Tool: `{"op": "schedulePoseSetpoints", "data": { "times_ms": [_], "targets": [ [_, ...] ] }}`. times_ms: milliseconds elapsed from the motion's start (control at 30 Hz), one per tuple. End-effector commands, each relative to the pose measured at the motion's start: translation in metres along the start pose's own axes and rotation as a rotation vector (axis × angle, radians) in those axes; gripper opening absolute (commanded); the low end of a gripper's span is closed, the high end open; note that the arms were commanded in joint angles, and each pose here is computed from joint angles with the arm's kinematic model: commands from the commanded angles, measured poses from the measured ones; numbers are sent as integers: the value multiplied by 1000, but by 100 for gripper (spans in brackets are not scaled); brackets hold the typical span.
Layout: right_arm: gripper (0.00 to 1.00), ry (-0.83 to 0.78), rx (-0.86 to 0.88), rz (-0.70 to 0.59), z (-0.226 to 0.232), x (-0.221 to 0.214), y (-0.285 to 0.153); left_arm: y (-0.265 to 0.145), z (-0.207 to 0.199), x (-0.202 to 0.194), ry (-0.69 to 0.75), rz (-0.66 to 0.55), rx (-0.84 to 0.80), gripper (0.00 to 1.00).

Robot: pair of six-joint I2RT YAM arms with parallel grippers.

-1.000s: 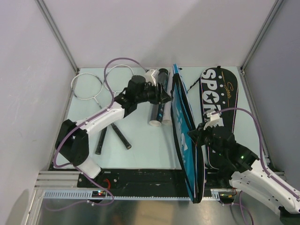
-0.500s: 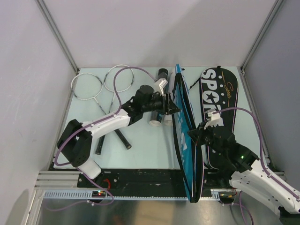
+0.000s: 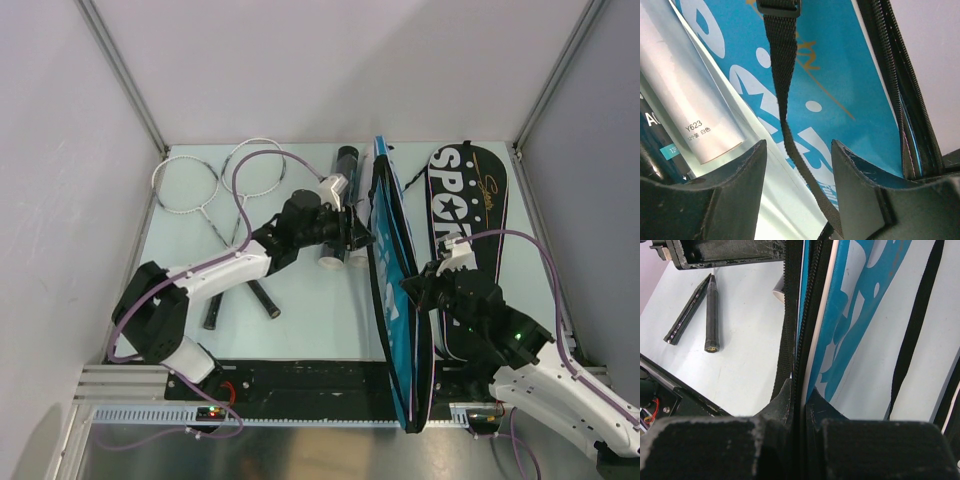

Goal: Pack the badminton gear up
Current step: Adjust the racket bag at the center of the board.

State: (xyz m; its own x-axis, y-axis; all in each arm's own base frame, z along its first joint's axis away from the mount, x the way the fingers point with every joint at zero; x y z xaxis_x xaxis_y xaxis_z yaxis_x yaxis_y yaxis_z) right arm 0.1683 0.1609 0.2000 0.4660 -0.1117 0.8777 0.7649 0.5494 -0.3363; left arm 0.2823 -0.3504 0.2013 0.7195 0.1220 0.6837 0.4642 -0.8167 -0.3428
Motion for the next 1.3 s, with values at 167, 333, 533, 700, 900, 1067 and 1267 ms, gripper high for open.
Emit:
{"op": "schedulePoseSetpoints", "data": {
  "times_ms": [167, 333, 533, 700, 900, 1067, 1267],
  "targets": [
    [0, 50, 79, -199, 21, 52, -5, 18, -11, 16, -4, -8, -51, 54],
    [0, 47, 77, -190, 21, 50, -3, 20, -18, 20, -11, -6, -78, 29],
    [0, 29, 40, -166, 13, 40, 5, -11, -64, 45, -27, -64, -188, 1],
    [0, 31, 47, -139, 13, 29, 17, -48, -120, 80, 19, -168, -301, 0],
    [0, 32, 122, -127, 25, 24, 25, -38, -165, 92, 26, -131, -426, 0],
    [0, 50, 171, -134, 32, 23, 22, -9, -169, 99, 16, -111, -437, 4],
    [0, 72, 208, -144, 37, 25, 14, 15, -149, 89, -20, -32, -417, 30]
  ]
}}
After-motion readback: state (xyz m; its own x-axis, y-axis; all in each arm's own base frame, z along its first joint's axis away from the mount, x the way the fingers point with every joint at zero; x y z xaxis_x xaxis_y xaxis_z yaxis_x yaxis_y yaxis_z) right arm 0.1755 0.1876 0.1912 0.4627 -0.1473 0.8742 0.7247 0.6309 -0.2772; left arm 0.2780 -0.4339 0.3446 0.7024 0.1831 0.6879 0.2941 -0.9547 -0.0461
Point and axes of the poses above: each gripper's point midway between its finger pads, its own y axis out along the fingers, its own z axis along the line the jaws close on, x = y × z, the point moved 2 cm from there along -y, back along the fingers, and after that the axes turned 3 degrees about -y, right-handed, at the moved point
